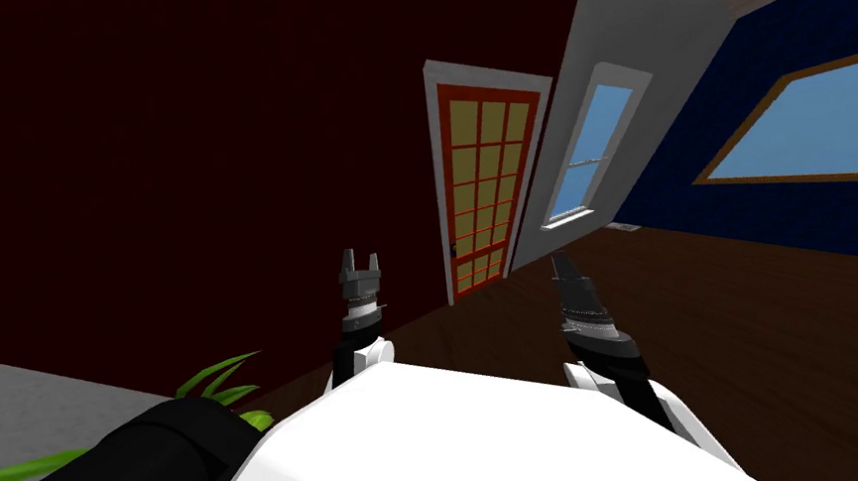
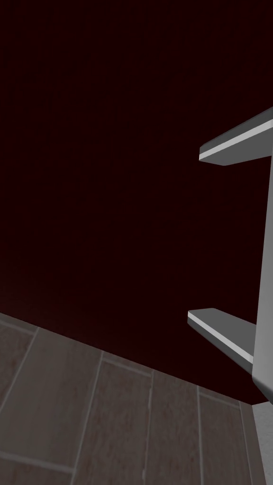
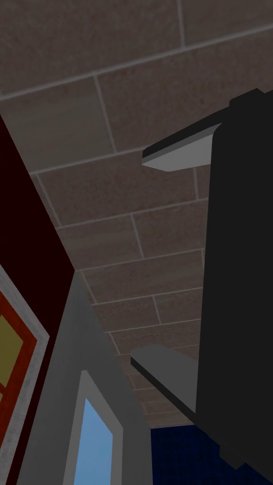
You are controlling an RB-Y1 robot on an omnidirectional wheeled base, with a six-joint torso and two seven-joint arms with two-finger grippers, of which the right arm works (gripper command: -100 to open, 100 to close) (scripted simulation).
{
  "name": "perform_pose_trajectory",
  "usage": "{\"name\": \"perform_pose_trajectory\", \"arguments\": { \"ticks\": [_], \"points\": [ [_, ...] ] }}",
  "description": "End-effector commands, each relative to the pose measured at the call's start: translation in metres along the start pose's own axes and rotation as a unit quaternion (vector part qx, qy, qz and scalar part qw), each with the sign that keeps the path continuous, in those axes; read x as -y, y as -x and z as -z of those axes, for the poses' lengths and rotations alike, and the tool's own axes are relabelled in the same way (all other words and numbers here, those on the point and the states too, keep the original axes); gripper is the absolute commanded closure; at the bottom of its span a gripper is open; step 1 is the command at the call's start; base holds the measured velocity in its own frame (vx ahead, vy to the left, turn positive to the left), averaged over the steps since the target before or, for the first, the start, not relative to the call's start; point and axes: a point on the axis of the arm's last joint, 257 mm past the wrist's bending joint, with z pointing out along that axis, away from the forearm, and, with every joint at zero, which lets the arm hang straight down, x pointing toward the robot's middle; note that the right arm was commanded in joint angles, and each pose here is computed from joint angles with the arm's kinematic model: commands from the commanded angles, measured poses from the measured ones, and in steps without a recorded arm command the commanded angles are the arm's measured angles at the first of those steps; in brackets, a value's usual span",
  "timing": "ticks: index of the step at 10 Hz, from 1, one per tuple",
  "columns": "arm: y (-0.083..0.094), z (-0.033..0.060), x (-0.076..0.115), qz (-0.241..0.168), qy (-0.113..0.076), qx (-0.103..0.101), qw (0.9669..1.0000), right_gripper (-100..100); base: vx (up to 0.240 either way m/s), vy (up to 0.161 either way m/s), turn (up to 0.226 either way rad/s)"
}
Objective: Pull the door open
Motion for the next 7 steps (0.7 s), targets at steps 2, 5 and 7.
{"name": "perform_pose_trajectory", "arguments": {
  "ticks": [2,5,7],
  "points": [
    [-0.01,0.008,0.022,0.036,-0.014,-0.015,0.9991,-100,0.098,0.002,0.1],
    [-0.022,0.0188,0.049,0.078,-0.033,-0.035,0.9958,-100,0.092,-0.005,0.113],
    [-0.03,0.0278,0.07,0.107,-0.047,-0.05,0.992,-100,0.101,-0.01,0.107]
  ]
}}
